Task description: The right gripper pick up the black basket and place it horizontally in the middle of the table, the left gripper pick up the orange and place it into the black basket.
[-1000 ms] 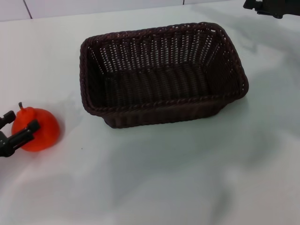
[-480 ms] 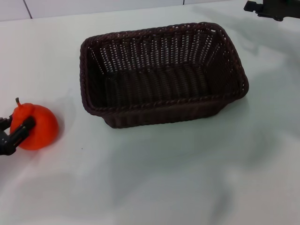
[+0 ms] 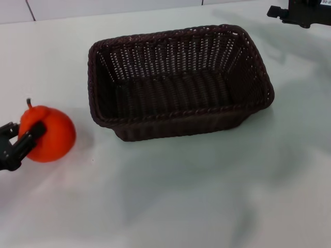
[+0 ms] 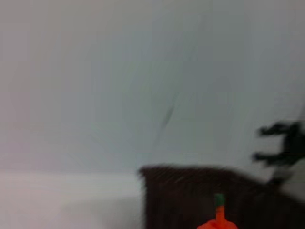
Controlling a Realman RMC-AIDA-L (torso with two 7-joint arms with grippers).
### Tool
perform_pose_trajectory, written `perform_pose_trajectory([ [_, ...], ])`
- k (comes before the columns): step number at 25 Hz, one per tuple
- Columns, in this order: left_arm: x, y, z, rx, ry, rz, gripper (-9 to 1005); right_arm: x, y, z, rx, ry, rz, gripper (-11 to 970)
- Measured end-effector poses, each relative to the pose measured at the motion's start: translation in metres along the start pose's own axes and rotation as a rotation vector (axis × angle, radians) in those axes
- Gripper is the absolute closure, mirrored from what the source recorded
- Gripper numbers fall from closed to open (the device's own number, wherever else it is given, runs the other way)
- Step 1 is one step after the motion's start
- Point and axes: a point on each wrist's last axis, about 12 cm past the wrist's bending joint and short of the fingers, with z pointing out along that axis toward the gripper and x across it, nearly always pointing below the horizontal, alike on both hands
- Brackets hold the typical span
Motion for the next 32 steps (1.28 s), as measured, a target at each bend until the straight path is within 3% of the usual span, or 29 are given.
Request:
perform_pose_trajectory([
  [5, -0.02, -0.006, -0.002, 0.093, -0.107, 0.006, 703, -0.005, -0.001, -0.001, 0.039, 0.02, 0.013, 162],
  [7, -0.037, -0.009, 0.008, 0.149, -0.199, -0.021, 727, -0.007, -0.002, -0.001, 0.065, 0.028, 0.016, 162],
  [11, -0.056, -0.014, 0.042, 0.219, -0.274, -0.049, 764, -0.012, -0.004, 0.0, 0.105, 0.05, 0.013, 162],
  [15, -0.069, -0.018, 0.088, 0.256, -0.236, -0.068, 793, -0.014, -0.005, 0.001, 0.118, 0.051, 0.009, 161],
  [18, -0.069, -0.022, 0.117, 0.237, -0.178, -0.099, 745, -0.017, -0.006, 0.003, 0.132, 0.051, 0.002, 161],
  [22, -0.066, -0.028, 0.138, 0.218, -0.131, -0.104, 641, -0.021, -0.006, 0.003, 0.154, 0.077, -0.005, 161],
  [27, -0.066, -0.029, 0.14, 0.219, -0.136, -0.11, 465, -0.022, -0.005, 0.001, 0.182, 0.128, -0.02, 161],
  [32, -0.066, -0.024, 0.123, 0.177, -0.24, -0.15, 298, -0.021, -0.006, -0.001, 0.222, 0.252, -0.069, 162],
])
